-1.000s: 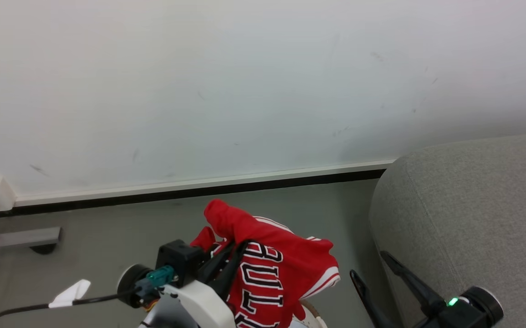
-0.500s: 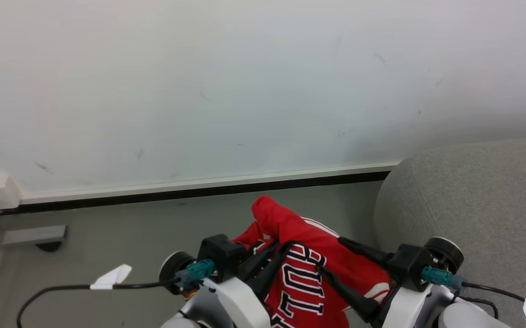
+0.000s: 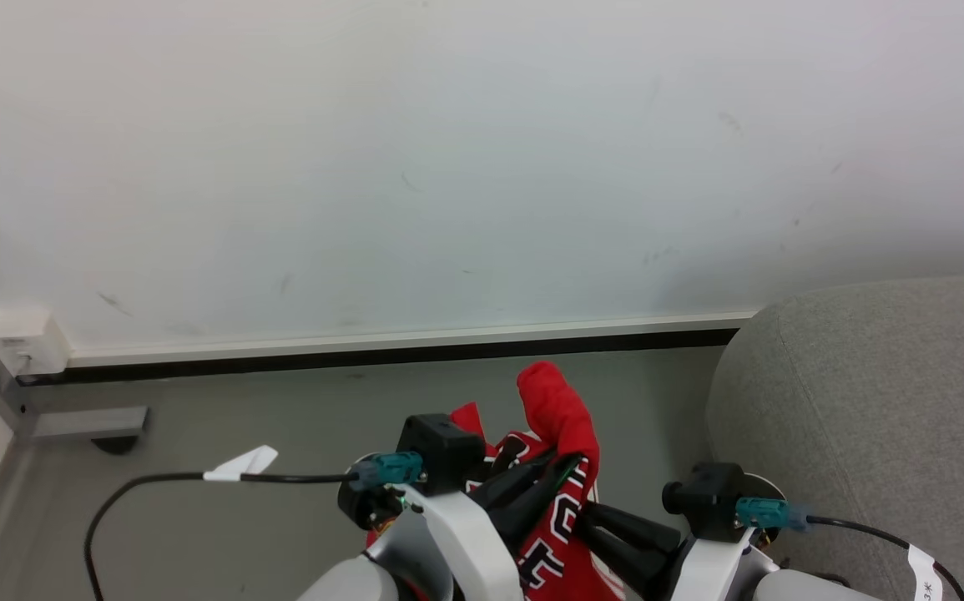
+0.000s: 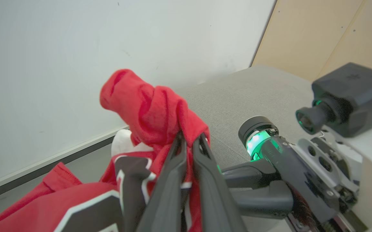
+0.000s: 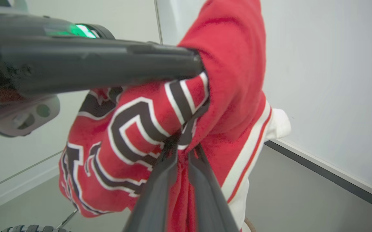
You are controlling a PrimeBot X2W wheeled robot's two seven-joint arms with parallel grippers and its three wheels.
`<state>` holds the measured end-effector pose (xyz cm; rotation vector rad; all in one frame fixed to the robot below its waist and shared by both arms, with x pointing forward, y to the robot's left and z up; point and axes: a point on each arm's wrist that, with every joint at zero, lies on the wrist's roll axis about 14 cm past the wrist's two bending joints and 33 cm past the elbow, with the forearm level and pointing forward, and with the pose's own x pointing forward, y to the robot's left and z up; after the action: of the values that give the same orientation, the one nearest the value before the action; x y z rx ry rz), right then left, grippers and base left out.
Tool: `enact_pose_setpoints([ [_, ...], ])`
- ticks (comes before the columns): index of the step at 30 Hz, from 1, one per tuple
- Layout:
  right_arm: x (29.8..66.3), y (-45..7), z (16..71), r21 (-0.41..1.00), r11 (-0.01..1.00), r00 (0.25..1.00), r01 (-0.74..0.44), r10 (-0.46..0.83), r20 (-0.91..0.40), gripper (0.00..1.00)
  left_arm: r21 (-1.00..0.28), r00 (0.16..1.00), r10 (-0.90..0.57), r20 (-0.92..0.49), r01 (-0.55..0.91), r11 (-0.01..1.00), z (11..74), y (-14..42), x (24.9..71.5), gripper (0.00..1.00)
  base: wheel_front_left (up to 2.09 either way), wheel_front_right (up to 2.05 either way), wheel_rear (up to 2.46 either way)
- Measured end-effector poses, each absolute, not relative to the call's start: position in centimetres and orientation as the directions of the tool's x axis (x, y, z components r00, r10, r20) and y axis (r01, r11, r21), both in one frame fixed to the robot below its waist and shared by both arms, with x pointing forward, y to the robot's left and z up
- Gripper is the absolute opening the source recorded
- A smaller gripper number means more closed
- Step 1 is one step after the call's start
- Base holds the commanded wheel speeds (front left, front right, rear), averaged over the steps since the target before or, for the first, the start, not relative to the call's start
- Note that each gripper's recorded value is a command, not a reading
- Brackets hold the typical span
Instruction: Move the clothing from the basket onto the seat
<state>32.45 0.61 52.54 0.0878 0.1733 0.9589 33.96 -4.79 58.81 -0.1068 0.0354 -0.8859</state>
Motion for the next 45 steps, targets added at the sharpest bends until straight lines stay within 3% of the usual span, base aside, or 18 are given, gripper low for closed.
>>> enact_pose_setpoints([
  [15, 33.6, -0.7, 53.5, 0.222, 0.606, 0.615, -0.764, 0.788, -0.034, 0.00, -0.114, 0.695, -0.719, -0.015, 0.713, 0.692, 57.5, -2.6, 36.2, 0.00, 0.00, 0.00, 0.00],
  [16, 33.6, -0.8, 53.5, 0.221, 0.608, 0.617, -0.763, 0.786, -0.034, 0.00, -0.117, 0.700, -0.714, -0.013, 0.708, 0.697, 57.4, -2.4, 36.2, 0.05, 0.00, 0.00, 0.00],
  [17, 33.7, -0.8, 53.5, 0.222, 0.608, 0.618, -0.762, 0.786, -0.034, 0.00, -0.119, 0.707, -0.707, -0.012, 0.701, 0.703, 57.4, -2.2, 36.3, 0.18, 0.00, 0.00, 0.00],
  [21, 34.0, -0.8, 53.3, 0.220, 0.609, 0.616, -0.762, 0.786, -0.041, 0.00, -0.113, 0.726, -0.688, -0.015, 0.682, 0.723, 57.0, -1.4, 36.6, 0.38, 0.00, 0.00, 0.00],
  [24, 34.3, -0.5, 53.7, 0.220, 0.604, 0.614, -0.766, 0.789, -0.029, 0.00, -0.112, 0.744, -0.668, -0.013, 0.663, 0.741, 56.8, -0.7, 36.8, 0.48, 0.00, 0.00, 0.00],
  [25, 34.6, -0.3, 54.0, 0.221, 0.603, 0.614, -0.767, 0.789, -0.019, 0.00, -0.112, 0.748, -0.664, -0.012, 0.658, 0.744, 56.8, -0.6, 36.8, 0.60, 0.00, 0.00, 0.00],
  [26, 34.7, -0.2, 54.3, 0.217, 0.601, 0.614, -0.769, 0.789, -0.010, 0.00, -0.112, 0.754, -0.657, -0.014, 0.652, 0.750, 56.8, -0.3, 36.9, 0.78, 0.00, 0.00, 0.00],
  [27, 34.9, 0.0, 54.6, 0.212, 0.599, 0.613, -0.772, 0.790, 0.000, 0.00, -0.110, 0.758, -0.652, -0.015, 0.647, 0.754, 56.7, -0.1, 36.9, 0.89, 0.00, 0.00, 0.00],
  [28, 35.1, 0.1, 55.0, 0.210, 0.597, 0.613, -0.774, 0.790, 0.014, 0.00, -0.110, 0.765, -0.644, -0.014, 0.639, 0.762, 56.7, 0.2, 36.9, 0.98, 0.00, 0.00, 0.00],
  [29, 35.2, 0.4, 55.4, 0.209, 0.593, 0.611, -0.778, 0.791, 0.026, 0.00, -0.111, 0.770, -0.638, -0.011, 0.633, 0.766, 56.8, 0.4, 36.9, 1.00, 0.00, 0.00, 0.00],
  [45, 35.3, 2.4, 56.2, 0.203, 0.553, 0.575, -0.808, 0.816, 0.064, 0.00, -0.089, 0.847, -0.531, 0.010, 0.530, 0.843, 56.5, 3.8, 36.7, 1.00, 0.00, 0.00, 0.00],
])
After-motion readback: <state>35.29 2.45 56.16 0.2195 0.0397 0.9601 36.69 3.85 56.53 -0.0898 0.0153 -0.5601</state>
